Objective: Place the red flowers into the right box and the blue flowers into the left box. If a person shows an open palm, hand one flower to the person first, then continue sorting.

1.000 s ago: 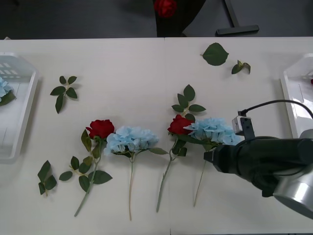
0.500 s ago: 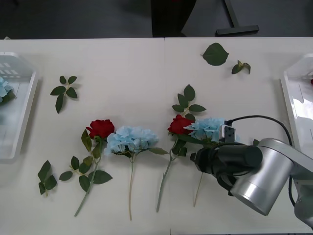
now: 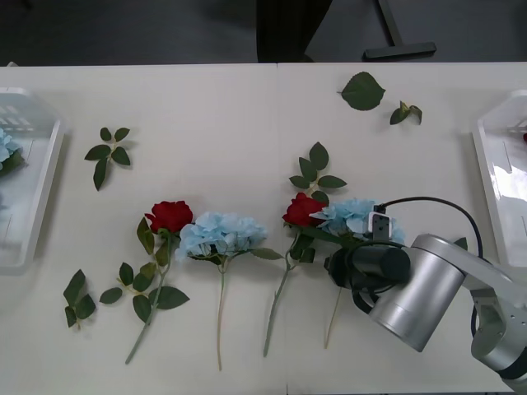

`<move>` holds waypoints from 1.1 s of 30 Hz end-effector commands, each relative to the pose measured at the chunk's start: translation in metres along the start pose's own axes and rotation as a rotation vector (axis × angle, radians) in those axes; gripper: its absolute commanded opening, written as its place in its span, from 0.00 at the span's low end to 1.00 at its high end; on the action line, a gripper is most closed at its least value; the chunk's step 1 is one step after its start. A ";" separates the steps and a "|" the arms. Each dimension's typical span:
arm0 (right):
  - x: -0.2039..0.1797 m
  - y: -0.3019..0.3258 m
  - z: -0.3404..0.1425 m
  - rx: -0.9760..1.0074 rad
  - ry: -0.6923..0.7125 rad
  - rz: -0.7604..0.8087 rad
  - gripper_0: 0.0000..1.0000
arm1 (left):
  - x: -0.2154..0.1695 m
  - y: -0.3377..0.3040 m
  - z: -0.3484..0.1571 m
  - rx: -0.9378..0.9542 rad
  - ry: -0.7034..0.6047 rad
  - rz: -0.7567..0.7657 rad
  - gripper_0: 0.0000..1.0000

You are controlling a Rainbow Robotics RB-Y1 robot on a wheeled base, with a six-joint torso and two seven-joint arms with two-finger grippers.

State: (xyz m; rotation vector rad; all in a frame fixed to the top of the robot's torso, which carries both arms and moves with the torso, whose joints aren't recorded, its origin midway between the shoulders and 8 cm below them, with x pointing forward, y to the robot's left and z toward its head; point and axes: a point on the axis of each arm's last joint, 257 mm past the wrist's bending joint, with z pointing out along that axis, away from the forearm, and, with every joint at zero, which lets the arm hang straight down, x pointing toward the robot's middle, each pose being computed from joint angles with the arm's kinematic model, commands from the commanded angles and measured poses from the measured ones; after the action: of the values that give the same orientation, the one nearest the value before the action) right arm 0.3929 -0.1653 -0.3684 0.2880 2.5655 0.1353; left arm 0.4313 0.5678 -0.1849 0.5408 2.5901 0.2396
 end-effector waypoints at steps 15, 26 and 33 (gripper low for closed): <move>-0.029 0.032 -0.008 -0.087 -0.015 0.058 0.00 | -0.076 -0.227 -0.017 0.262 -0.121 -0.161 1.00; -0.115 0.041 -0.083 -0.278 -0.058 0.096 0.00 | -0.076 -0.317 0.042 0.173 -0.133 0.050 1.00; -0.179 0.096 -0.152 -0.507 -0.135 -0.088 0.00 | -0.084 -0.362 0.065 0.146 -0.135 0.046 1.00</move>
State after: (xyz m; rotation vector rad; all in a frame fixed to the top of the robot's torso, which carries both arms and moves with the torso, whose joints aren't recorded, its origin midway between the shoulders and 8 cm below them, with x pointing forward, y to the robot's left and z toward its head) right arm 0.4585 -0.1440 -0.2032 0.1395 2.4348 0.6247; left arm 0.3929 0.2458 -0.3121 0.7306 2.5276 0.0791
